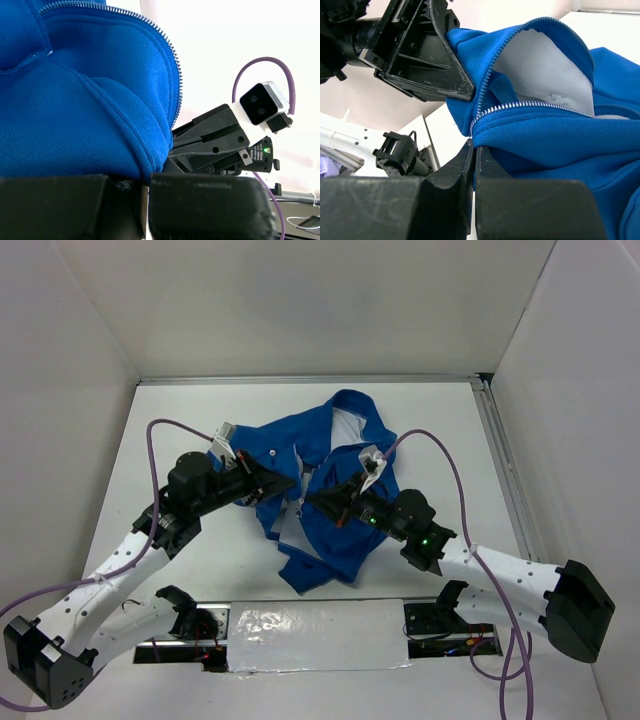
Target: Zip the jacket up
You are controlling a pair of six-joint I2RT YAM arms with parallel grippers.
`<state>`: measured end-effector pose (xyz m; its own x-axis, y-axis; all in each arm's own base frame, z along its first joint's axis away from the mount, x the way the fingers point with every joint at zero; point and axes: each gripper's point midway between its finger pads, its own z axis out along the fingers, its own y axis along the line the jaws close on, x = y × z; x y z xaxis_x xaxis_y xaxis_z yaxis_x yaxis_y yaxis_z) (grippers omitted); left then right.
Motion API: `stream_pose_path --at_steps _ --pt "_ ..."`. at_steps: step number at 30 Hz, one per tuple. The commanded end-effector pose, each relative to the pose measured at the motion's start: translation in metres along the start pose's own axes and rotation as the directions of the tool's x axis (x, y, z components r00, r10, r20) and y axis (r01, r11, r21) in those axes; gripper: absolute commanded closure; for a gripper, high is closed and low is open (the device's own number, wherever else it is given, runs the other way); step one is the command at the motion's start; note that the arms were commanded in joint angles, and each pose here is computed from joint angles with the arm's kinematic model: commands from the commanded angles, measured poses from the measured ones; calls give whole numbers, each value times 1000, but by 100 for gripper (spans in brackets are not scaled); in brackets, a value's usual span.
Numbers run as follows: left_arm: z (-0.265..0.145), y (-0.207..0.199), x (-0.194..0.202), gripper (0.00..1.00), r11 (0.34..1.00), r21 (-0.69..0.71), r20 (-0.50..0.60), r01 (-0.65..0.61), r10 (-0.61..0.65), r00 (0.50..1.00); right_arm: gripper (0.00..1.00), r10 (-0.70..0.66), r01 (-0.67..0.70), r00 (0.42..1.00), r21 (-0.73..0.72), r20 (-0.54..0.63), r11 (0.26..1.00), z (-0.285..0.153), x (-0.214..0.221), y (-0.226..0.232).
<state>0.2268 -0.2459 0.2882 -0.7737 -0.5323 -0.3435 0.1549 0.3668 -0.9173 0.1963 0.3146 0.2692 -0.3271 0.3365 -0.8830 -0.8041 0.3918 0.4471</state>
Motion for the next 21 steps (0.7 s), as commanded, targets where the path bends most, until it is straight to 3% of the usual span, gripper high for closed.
stream_pose_path --at_steps 1,21 --pt "-7 -24 -3 100 996 88 20 -20 18 1000 100 -15 22 994 -66 104 998 4 -31 17" --pt "-5 -19 -1 100 997 80 9 -9 9 1000 100 -23 32 993 -77 114 997 4 -34 20"
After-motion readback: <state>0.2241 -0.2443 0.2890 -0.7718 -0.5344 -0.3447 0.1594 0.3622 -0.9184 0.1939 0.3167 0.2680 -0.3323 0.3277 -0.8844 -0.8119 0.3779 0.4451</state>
